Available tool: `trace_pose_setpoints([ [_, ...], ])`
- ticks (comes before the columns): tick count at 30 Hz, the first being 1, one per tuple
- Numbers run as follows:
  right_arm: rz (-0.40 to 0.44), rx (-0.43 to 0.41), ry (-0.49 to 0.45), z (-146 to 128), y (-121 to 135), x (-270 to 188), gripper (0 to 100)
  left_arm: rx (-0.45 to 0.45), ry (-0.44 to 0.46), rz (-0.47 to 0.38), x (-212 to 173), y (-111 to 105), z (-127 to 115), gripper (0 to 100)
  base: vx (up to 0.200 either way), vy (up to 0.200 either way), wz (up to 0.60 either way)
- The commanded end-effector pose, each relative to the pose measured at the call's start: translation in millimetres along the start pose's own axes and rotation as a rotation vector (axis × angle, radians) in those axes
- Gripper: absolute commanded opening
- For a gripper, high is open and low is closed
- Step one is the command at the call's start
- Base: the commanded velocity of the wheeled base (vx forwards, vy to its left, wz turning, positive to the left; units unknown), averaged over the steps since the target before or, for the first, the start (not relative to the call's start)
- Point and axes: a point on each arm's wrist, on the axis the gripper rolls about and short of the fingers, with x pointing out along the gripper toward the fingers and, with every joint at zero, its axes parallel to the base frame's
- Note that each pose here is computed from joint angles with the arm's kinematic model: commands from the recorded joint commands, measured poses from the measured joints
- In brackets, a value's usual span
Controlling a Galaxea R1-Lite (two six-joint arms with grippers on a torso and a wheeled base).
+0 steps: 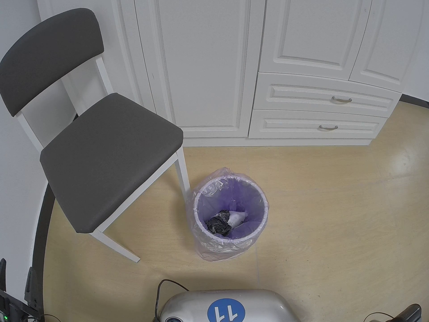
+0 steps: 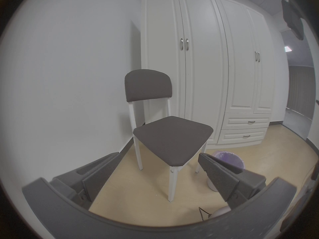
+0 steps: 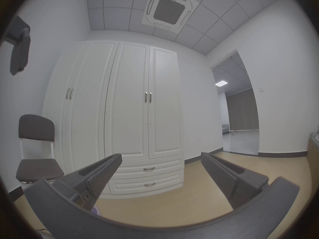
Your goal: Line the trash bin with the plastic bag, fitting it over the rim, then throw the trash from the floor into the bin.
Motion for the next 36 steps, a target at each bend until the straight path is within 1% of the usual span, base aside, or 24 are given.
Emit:
trace_pose_setpoints([
  [1, -0.002, -0.003, 0.015, -6, -1, -2, 100, -0.002, 0.018, -0.03, 0, -1, -6, 100, 0.0, 0.0, 0.0],
  [5, 0.004, -0.005, 0.019, -6, 0, -2, 100, -0.002, 0.029, -0.043, 0, -1, -7, 100, 0.0, 0.0, 0.0],
  [6, 0.009, -0.016, 0.057, -10, 0, -2, 100, -0.005, 0.042, -0.101, 0, -2, -9, 100, 0.0, 0.0, 0.0],
  [8, 0.015, -0.038, 0.133, -18, 0, -3, 100, 0.014, 0.079, -0.157, 0, -3, -12, 100, 0.0, 0.0, 0.0],
  [9, 0.024, -0.043, 0.17, -22, 0, -4, 100, 0.027, 0.086, -0.165, -1, -3, -13, 100, 0.0, 0.0, 0.0],
  [10, 0.024, -0.043, 0.17, -22, 0, -4, 100, 0.027, 0.086, -0.165, -1, -3, -13, 100, 0.0, 0.0, 0.0],
  [11, 0.044, -0.045, 0.236, -29, 1, -5, 100, 0.044, 0.076, -0.169, 0, -3, -12, 100, 0.0, 0.0, 0.0],
  [12, 0.073, -0.047, 0.284, -34, 1, -7, 100, 0.044, 0.074, -0.171, 0, -3, -12, 100, 0.0, 0.0, 0.0],
  [13, 0.073, -0.047, 0.284, -34, 1, -7, 100, 0.044, 0.074, -0.171, 0, -3, -12, 100, 0.0, 0.0, 0.0],
  [14, 0.134, -0.044, 0.373, -43, 2, -10, 100, 0.041, 0.076, -0.171, 0, -3, -12, 100, 0.0, 0.0, 0.0],
  [16, 0.168, -0.053, 0.438, -49, 2, -12, 100, 0.037, 0.076, -0.167, 0, -3, -12, 100, 0.0, 0.0, 0.0],
  [17, 0.178, -0.075, 0.495, -54, 2, -15, 100, 0.035, 0.076, -0.167, 0, -3, -12, 100, 0.0, 0.0, 0.0],
  [18, 0.188, -0.076, 0.51, -56, 2, -16, 100, 0.035, 0.076, -0.167, 0, -3, -12, 100, 0.0, 0.0, 0.0],
  [21, 0.209, -0.071, 0.507, -55, 2, -16, 100, 0.037, 0.076, -0.167, 0, -3, -12, 100, 0.0, 0.0, 0.0],
  [22, 0.263, -0.033, 0.519, -56, 3, -16, 100, 0.041, 0.076, -0.168, 0, -3, -12, 100, 0.0, 0.0, 0.0],
  [23, 0.296, 0.001, 0.526, -56, 4, -17, 100, 0.043, 0.076, -0.168, 0, -3, -12, 100, 0.0, 0.0, 0.0],
  [24, 0.323, 0.018, 0.527, -56, 5, -17, 100, 0.043, 0.077, -0.168, 0, -3, -12, 100, 0.0, 0.0, 0.0],
  [25, 0.327, 0.021, 0.526, -56, 5, -17, 100, 0.043, 0.077, -0.169, 0, -3, -12, 100, 0.0, 0.0, 0.0],
  [26, 0.352, 0.028, 0.532, -55, 6, -17, 100, 0.043, 0.076, -0.168, 0, -3, -12, 100, 0.0, 0.0, 0.0],
  [30, 0.339, 0.001, 0.526, -56, 5, -17, 100, 0.044, 0.076, -0.169, 0, -3, -12, 100, 0.0, 0.0, 0.0],
  [31, 0.337, -0.054, 0.529, -57, 5, -17, 100, 0.044, 0.077, -0.169, 0, -3, -12, 100, 0.0, 0.0, 0.0],
  [32, 0.339, -0.057, 0.533, -57, 5, -18, 100, 0.044, 0.077, -0.169, 0, -3, -12, 100, 0.0, 0.0, 0.0],
  [33, 0.339, -0.052, 0.574, -61, 4, -20, 100, 0.044, 0.077, -0.168, 0, -3, -12, 100, 0.0, 0.0, 0.0],
  [36, 0.337, -0.051, 0.576, -61, 4, -20, 100, 0.043, 0.077, -0.168, 0, -3, -12, 100, 0.0, 0.0, 0.0],
])
